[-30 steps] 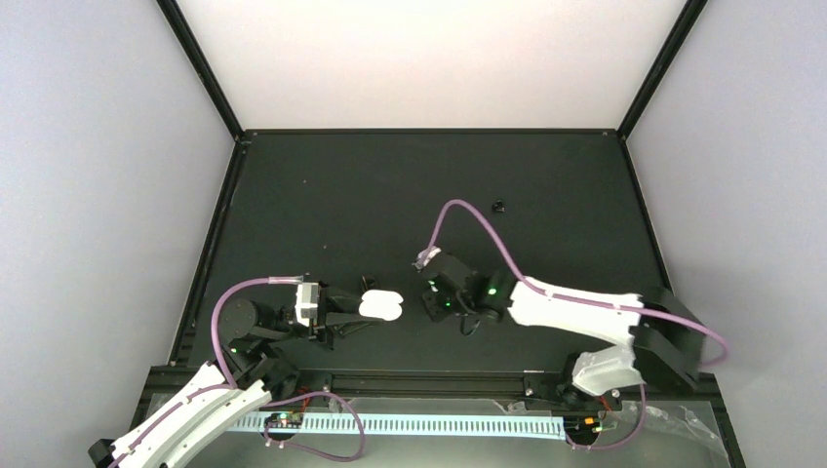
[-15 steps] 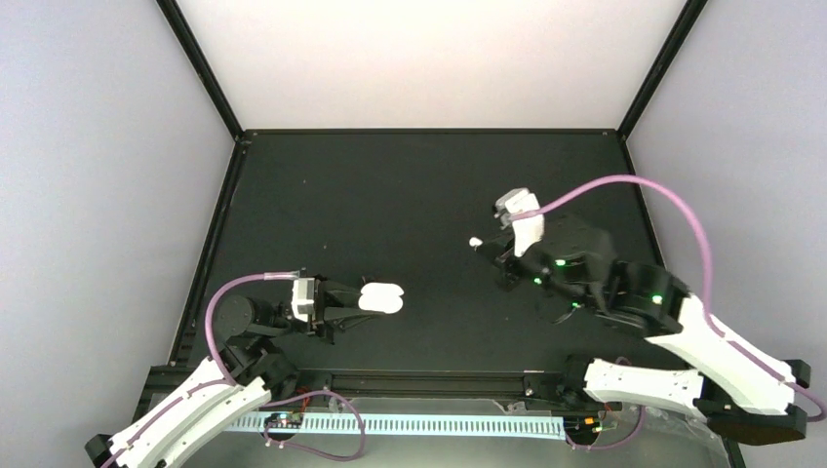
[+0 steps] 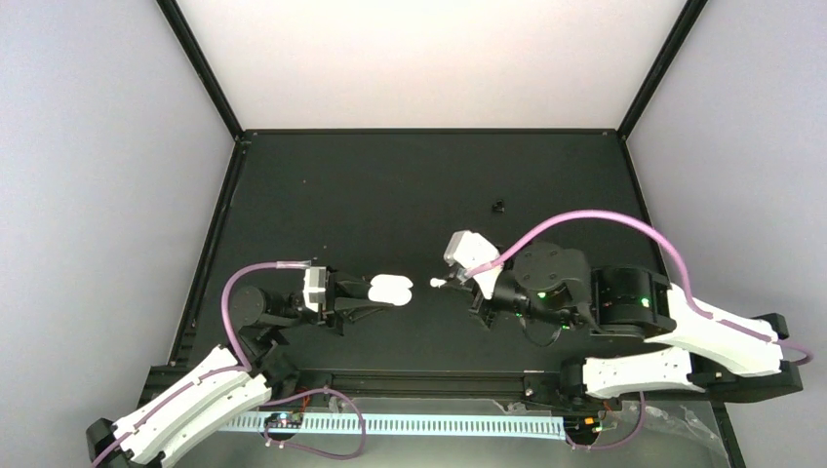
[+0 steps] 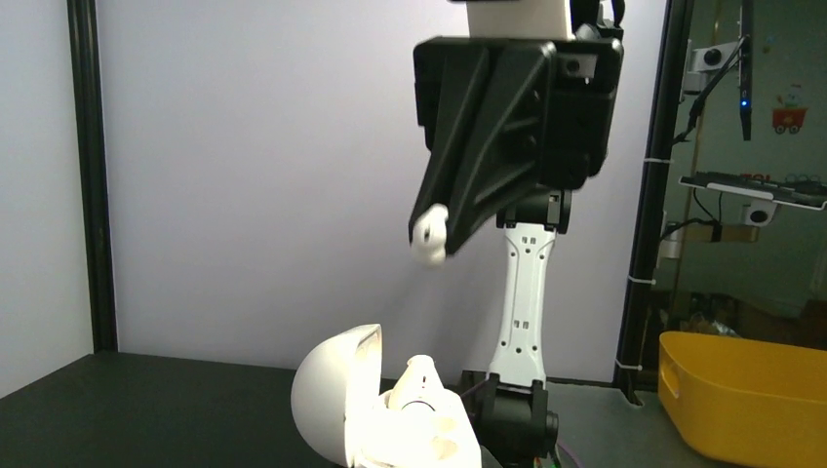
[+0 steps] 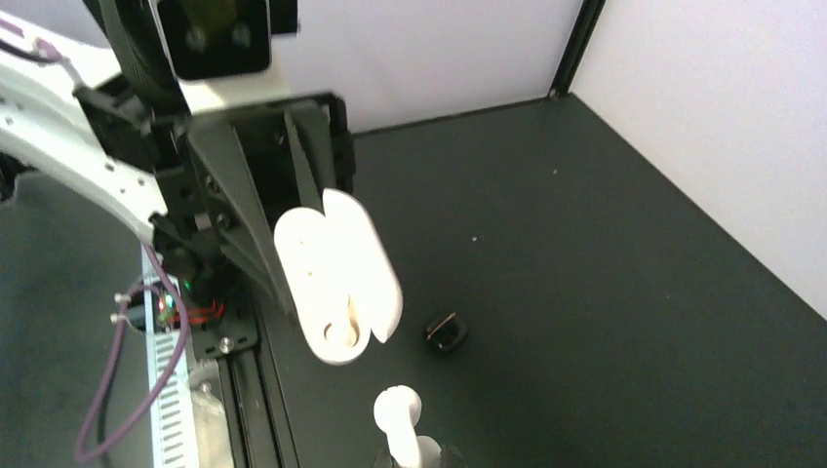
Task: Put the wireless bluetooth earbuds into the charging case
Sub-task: Place the earbud in the charging case.
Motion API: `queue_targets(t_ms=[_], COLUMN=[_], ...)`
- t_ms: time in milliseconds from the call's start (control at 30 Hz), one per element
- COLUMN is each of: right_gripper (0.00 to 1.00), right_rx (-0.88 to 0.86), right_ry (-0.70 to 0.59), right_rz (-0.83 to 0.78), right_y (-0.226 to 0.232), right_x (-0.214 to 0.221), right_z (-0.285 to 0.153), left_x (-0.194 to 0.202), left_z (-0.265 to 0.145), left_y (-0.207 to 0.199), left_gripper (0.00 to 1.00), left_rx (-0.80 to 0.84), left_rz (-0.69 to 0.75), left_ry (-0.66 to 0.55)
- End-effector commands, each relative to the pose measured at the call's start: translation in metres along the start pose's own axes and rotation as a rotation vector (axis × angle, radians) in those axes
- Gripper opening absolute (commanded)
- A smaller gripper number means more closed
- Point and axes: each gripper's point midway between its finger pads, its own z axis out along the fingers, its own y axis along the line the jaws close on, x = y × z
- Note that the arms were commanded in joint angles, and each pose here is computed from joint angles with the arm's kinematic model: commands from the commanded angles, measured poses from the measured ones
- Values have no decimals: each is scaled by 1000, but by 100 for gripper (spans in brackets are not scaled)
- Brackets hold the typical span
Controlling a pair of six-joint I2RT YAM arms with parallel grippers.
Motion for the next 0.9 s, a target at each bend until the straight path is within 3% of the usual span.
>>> queue_targets(t_ms=[0,467,867], right_gripper=[1,1,1], right_rx=[-46,-158,-191], right_ry=[-61,-81,36], right_rz=[-33,-67,-115], right_y=[8,38,53], right_x=[-5,-22,-10], right_z=[-5,19,48], left_x=[-20,-13,-1], left_z=[3,6,7], left_y=[-5,-2,-3], left_gripper=[2,1,2], left_rx=[16,22,33], left_rz=[51,64,78], left_ry=[-49,-19,43])
